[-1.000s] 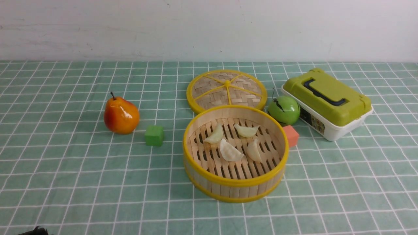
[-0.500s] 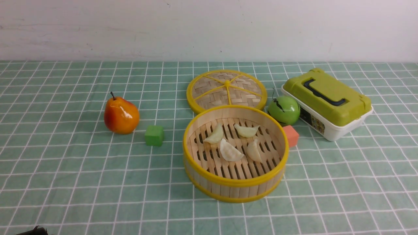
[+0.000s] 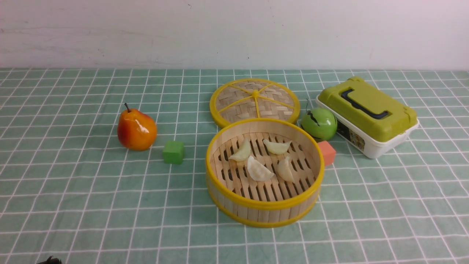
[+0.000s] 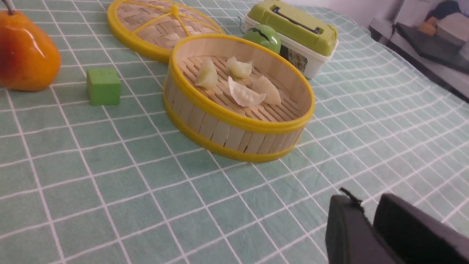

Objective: Put the dumplings into the steamer on the table with the blue tablecloth.

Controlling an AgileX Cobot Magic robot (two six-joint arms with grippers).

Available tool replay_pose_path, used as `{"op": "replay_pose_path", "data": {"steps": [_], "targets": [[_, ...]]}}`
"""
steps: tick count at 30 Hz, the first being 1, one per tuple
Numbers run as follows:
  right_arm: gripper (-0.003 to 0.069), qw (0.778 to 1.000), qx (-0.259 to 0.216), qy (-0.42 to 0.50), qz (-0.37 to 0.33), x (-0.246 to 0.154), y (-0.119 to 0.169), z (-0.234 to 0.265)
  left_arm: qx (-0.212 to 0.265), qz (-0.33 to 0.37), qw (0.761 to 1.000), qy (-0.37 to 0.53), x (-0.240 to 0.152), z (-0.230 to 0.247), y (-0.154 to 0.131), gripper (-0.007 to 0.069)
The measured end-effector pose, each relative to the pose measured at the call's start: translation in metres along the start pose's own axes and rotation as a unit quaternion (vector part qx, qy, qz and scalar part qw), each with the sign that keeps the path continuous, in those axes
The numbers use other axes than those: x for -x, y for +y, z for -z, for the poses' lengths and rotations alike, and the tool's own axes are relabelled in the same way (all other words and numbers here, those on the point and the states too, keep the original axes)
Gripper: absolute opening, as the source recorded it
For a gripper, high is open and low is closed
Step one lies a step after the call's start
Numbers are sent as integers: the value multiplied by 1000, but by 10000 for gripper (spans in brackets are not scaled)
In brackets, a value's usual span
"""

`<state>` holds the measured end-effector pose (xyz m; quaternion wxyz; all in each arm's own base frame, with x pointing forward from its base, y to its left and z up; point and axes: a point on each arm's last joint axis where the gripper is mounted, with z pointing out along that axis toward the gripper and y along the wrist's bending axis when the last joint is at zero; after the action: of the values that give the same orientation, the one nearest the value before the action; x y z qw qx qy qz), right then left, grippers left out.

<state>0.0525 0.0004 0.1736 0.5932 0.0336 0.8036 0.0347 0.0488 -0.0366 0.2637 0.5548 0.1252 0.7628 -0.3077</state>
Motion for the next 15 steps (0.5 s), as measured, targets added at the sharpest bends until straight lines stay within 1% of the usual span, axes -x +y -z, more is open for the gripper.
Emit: {"op": "replay_pose_path", "data": {"steps": [3, 4, 7, 8, 9, 10, 12, 14, 15], "targets": [[3, 1000, 0, 0, 0, 0, 0, 0, 23, -11, 998, -62, -2, -5, 6, -14], [5, 1000, 0, 0, 0, 0, 0, 0, 39, -23, 995, -92, -4, -7, 9, -14], [10, 1000, 0, 0, 0, 0, 0, 0, 89, -53, 984, -145, -10, -10, 20, -14], [11, 1000, 0, 0, 0, 0, 0, 0, 111, -59, 980, -157, -13, -11, 25, -14], [12, 1000, 0, 0, 0, 0, 0, 0, 119, -62, 978, -162, -15, -11, 27, -14], [14, 1000, 0, 0, 0, 0, 0, 0, 149, -66, 971, -177, -19, -11, 34, -14], [17, 1000, 0, 0, 0, 0, 0, 0, 189, -61, 963, -181, -28, -11, 42, -14], [20, 1000, 0, 0, 0, 0, 0, 0, 219, -54, 958, -180, -38, -8, 48, -14], [21, 1000, 0, 0, 0, 0, 0, 0, 226, -51, 956, -178, -40, -8, 49, -14]]}}
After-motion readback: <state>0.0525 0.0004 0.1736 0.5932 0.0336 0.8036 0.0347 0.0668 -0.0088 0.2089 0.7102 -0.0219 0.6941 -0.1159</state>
